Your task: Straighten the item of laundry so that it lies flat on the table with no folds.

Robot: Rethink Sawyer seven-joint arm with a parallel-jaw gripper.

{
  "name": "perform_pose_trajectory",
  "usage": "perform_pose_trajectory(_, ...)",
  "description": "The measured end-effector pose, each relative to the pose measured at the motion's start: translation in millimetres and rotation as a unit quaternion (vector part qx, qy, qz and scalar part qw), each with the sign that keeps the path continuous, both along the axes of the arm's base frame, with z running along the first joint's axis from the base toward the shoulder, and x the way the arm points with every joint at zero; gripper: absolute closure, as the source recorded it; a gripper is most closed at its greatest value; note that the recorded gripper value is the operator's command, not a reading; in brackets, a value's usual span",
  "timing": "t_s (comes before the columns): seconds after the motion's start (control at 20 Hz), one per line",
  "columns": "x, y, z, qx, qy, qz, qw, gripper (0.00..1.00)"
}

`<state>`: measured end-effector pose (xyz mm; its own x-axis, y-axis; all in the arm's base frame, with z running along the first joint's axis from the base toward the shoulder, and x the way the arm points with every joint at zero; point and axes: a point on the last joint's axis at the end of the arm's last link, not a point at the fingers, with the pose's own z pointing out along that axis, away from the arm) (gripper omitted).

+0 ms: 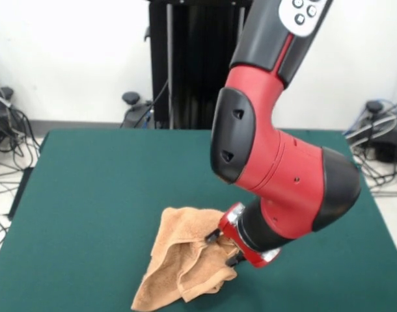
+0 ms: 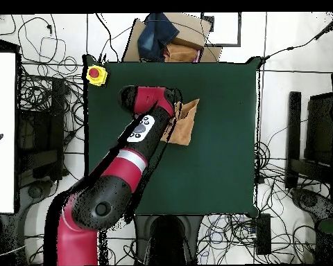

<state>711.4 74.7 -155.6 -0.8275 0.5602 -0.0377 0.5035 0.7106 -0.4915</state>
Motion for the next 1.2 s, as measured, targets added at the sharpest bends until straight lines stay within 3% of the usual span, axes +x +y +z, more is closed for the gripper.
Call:
perform_pose_trajectory(0.55,-13.9,23,38,0.004,0.001,-0.008,1.0,0.0)
perform_pose_trajectory(1.2,-29.9,22,23,-0.006,0.02,0.004,0.9998,0.0)
